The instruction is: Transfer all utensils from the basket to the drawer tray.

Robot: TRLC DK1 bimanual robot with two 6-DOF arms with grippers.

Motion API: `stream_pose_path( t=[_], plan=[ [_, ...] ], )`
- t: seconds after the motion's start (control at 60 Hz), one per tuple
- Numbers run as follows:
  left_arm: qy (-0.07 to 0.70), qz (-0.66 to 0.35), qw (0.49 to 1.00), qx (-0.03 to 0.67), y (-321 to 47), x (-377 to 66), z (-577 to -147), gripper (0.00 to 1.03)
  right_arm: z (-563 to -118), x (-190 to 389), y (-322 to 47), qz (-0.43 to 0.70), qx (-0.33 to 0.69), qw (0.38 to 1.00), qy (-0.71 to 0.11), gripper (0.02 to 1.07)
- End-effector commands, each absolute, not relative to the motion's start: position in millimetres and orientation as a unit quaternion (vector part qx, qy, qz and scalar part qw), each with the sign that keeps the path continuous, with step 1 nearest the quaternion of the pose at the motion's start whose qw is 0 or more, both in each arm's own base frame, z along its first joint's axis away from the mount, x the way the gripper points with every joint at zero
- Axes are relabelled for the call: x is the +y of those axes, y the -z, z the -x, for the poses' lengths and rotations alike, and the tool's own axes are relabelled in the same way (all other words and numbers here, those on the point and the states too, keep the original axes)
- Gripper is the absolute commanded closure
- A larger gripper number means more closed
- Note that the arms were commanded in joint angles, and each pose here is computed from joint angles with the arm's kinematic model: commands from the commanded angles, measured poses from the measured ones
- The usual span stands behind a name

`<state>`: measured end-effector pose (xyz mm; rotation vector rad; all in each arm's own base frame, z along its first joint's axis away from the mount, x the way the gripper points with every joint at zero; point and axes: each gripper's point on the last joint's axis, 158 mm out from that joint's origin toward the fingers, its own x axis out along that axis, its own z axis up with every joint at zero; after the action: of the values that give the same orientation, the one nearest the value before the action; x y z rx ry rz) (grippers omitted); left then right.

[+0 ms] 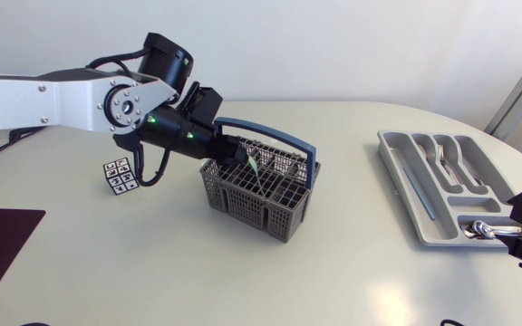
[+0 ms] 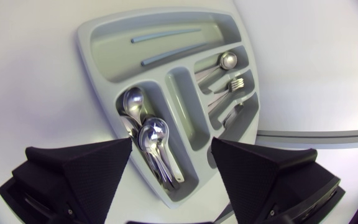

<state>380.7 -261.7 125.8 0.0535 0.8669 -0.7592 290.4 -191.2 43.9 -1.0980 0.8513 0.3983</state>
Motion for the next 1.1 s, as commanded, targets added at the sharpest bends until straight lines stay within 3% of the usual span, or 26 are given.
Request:
stream_pose_path(
  t=[0.0, 0.6, 0.683, 0.917, 1.083],
  plan=[
    [0.352, -0.009, 0.836, 0.421, -126, -267, -385, 0.61, -284, -171, -37, 0.484, 0.392, 0.758, -0.195, 0.11],
    [0.312, 0.054, 0.819, 0.480, -106, -282, -389, 0.61, -290, -153, -35, 0.479, 0.392, 0.759, -0.204, 0.11],
    [0.263, 0.107, 0.818, 0.500, -105, -274, -399, 0.66, -289, -153, -35, 0.480, 0.393, 0.757, -0.204, 0.11],
    [0.227, 0.097, 0.836, 0.490, -112, -273, -403, 0.66, -288, -153, -32, 0.480, 0.395, 0.756, -0.207, 0.11],
    [0.216, 0.094, 0.842, 0.486, -112, -272, -405, 0.73, -287, -152, -28, 0.479, 0.397, 0.754, -0.211, 0.11]
  ],
)
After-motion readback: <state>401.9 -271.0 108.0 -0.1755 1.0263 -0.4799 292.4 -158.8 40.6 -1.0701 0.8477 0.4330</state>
